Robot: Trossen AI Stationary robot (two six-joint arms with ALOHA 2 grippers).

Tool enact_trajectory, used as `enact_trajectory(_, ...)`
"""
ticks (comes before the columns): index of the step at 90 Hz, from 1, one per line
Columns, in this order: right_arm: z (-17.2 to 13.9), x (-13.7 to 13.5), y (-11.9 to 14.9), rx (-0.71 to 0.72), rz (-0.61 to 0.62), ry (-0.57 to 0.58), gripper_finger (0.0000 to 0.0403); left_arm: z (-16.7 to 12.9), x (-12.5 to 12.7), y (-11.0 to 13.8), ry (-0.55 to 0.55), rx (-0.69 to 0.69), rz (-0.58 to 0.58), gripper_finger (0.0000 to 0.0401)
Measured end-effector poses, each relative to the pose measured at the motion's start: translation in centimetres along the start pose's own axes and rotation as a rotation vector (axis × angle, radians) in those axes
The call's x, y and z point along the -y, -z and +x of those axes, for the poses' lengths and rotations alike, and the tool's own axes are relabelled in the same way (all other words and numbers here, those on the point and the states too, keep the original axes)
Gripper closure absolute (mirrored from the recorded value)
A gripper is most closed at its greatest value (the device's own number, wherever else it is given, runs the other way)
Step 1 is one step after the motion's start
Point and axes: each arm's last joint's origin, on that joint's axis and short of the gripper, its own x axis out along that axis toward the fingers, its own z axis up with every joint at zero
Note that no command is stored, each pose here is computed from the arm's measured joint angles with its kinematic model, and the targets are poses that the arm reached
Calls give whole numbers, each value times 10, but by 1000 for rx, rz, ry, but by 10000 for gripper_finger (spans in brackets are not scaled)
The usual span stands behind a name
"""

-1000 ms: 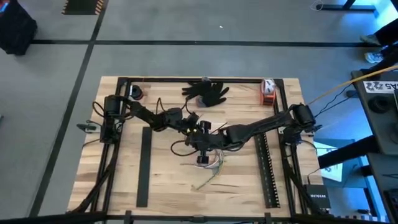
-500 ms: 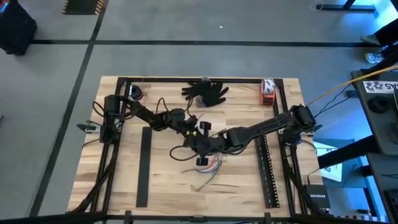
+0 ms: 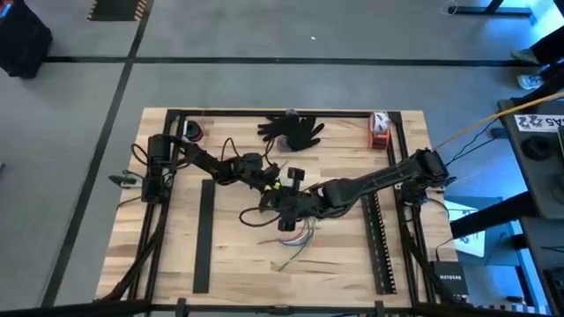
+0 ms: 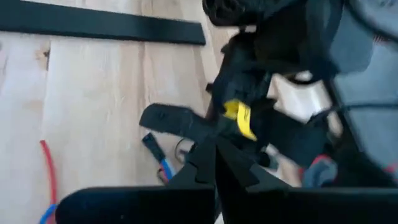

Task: Ziptie cables
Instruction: Wrap the cable wires with the left black ziptie

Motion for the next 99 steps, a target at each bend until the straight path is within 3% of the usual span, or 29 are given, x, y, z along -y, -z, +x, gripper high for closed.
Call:
enact_trajectory(18,-2,3,17,-157,230,52,386,1,2,1,8,-3,-6,401)
enact_trajectory(27,-21,0,29,-235,293,98,356,1,2,1,7,-3,-16,401)
enact_trajectory(45,-65,-11,71,-212,504,173,283,1,2,0,9,1,-23,401)
enact_trajectory(55,-59,-11,102,-146,695,155,247,1,2,0,12,0,-24,401)
enact_trajectory(74,-14,-13,149,103,929,-118,217,1,2,0,16,-2,-57,401)
enact_trajectory(84,8,0,168,258,988,-173,217,1,2,0,17,-1,-77,401)
enact_trajectory(99,23,25,180,365,939,-74,217,1,3,0,20,-1,-100,401)
